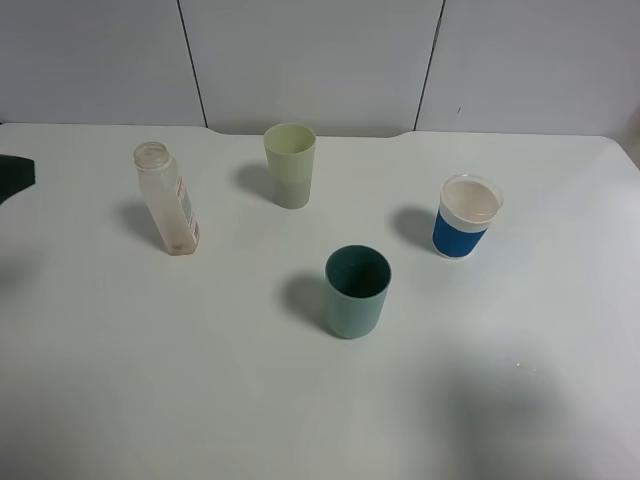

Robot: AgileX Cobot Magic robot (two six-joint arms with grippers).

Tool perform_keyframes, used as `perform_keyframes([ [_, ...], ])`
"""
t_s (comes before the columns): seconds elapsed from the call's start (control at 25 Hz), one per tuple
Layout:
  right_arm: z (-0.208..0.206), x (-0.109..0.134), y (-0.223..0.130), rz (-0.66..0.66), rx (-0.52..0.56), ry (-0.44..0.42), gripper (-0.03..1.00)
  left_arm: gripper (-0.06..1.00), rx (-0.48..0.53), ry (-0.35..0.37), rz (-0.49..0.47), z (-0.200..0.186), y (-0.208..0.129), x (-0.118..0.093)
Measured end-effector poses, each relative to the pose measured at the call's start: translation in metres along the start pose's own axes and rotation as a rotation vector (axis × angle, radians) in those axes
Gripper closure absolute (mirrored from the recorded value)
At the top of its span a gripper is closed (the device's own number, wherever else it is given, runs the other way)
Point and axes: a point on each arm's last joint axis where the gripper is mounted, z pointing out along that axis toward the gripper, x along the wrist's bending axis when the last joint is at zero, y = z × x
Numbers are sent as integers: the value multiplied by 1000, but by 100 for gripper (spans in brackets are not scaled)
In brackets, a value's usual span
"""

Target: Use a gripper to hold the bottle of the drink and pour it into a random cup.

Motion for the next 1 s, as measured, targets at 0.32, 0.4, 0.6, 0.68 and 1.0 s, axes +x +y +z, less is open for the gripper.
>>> perform_keyframes([
  [0.32, 0, 0, 0, 0, 0, 0, 33, 12, -64, 71, -20, -64, 18, 13],
  [0.4, 0, 0, 0, 0, 0, 0, 33, 12, -57, 81, -35, -76, 24, 16],
  [0.6, 0, 0, 0, 0, 0, 0, 33, 12, -32, 40, -80, -100, 29, 15],
  [0.68, 0, 0, 0, 0, 0, 0, 33, 12, -43, 7, -67, -108, 27, 12],
  [1.0, 0, 0, 0, 0, 0, 0, 33, 12, -97, -45, -29, -145, 2, 10],
])
